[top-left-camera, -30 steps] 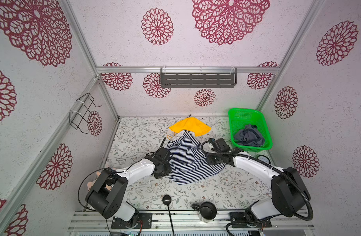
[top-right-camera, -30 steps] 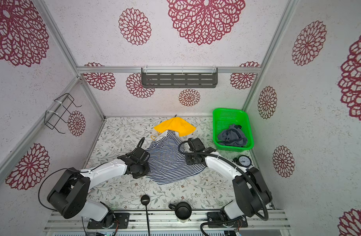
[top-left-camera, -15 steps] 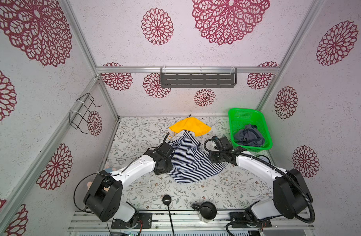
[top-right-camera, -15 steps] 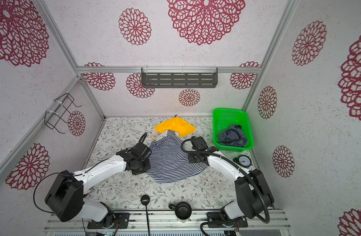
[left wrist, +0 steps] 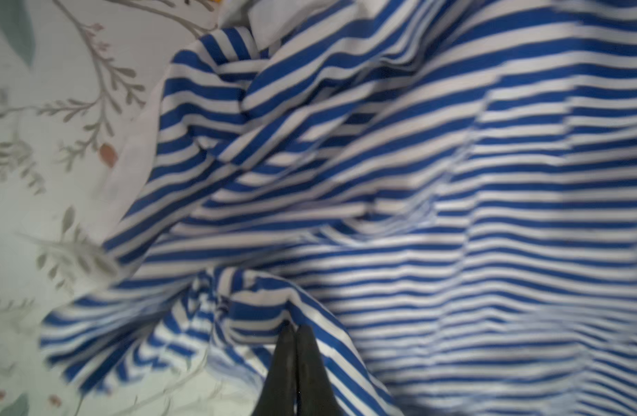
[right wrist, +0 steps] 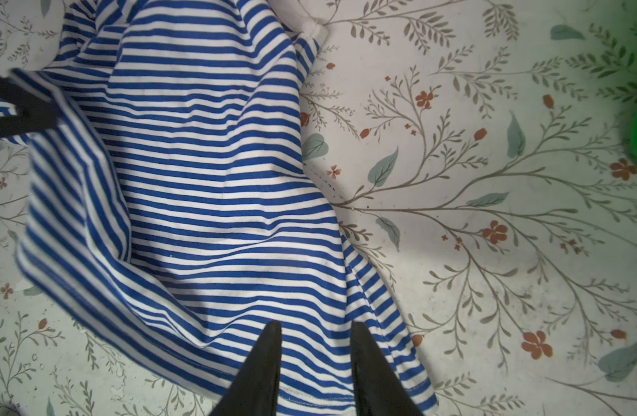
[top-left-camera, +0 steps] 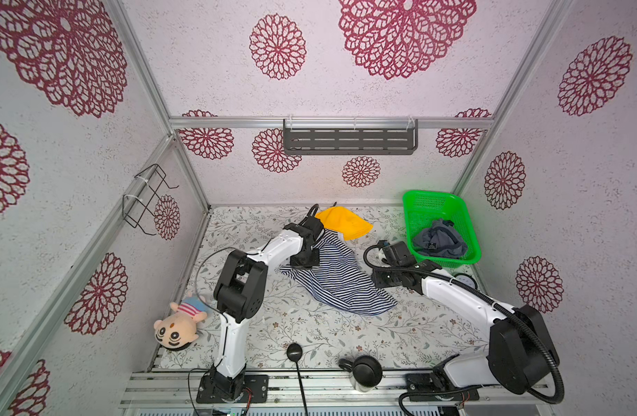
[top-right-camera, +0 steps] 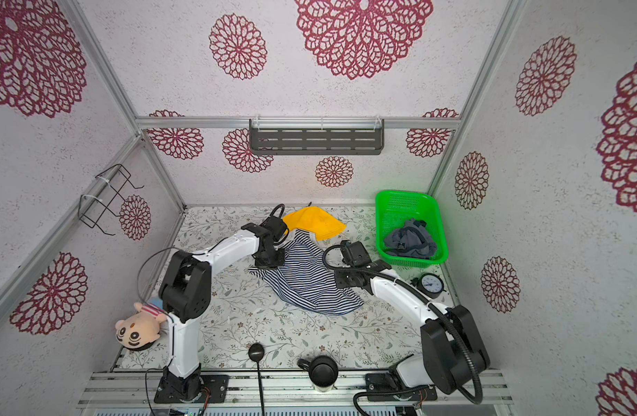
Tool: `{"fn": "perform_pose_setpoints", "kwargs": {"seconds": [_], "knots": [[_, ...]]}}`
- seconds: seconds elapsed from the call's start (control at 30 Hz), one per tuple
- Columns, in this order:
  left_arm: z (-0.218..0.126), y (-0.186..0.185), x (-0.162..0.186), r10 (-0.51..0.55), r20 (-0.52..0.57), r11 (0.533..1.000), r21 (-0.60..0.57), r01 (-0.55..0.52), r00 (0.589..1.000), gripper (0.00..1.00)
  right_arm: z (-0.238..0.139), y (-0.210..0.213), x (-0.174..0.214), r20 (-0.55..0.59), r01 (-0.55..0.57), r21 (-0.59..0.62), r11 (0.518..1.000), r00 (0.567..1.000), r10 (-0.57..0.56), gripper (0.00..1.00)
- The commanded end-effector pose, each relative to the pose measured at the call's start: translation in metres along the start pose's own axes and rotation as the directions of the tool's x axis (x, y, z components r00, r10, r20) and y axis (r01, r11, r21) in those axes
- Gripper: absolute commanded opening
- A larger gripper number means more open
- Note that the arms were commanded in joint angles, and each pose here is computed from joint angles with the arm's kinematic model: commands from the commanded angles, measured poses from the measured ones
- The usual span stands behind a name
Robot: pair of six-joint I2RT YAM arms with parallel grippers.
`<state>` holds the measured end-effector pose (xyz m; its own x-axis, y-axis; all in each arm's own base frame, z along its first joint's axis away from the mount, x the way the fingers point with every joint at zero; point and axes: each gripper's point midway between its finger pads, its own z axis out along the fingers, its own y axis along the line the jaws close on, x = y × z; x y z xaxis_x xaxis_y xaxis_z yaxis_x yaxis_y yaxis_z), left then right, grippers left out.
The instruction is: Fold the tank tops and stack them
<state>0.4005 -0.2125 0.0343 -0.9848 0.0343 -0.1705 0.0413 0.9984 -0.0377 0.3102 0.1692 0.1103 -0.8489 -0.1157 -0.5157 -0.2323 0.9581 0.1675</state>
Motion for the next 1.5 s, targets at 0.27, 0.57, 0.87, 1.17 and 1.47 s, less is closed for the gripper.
{"fn": "perform_pose_setpoints", "kwargs": {"seconds": [0.27, 0.57, 0.87, 1.17, 1.47], "knots": [[-0.086, 0.041, 0.028, -0.094, 0.225, 0.995, -0.002, 0.097, 0.97, 0.98, -0.004, -0.001, -0.001, -0.004, -0.008, -0.003, 1.0, 1.0, 0.008, 0.35], [-0.061, 0.055, 0.062, -0.401, 0.231, 0.892, 0.321, 0.32, 0.886, 0.53, -0.001, 0.0, 0.002, -0.029, -0.003, -0.01, 1.0, 1.0, 0.002, 0.35], [-0.034, 0.071, 0.038, -0.413, 0.222, 0.889, 0.307, 0.339, 0.883, 0.39, -0.003, -0.005, 0.011, -0.045, -0.015, 0.007, 1.0, 0.999, 0.015, 0.35], [-0.017, 0.069, 0.031, -0.413, 0.189, 0.888, 0.302, 0.348, 0.891, 0.32, -0.002, -0.01, 0.016, -0.057, -0.024, 0.022, 0.999, 0.998, 0.025, 0.35], [-0.024, 0.08, 0.04, -0.383, 0.207, 0.912, 0.243, 0.332, 0.9, 0.58, -0.002, -0.015, 0.017, -0.059, -0.041, 0.023, 0.999, 0.997, 0.042, 0.34]]}}
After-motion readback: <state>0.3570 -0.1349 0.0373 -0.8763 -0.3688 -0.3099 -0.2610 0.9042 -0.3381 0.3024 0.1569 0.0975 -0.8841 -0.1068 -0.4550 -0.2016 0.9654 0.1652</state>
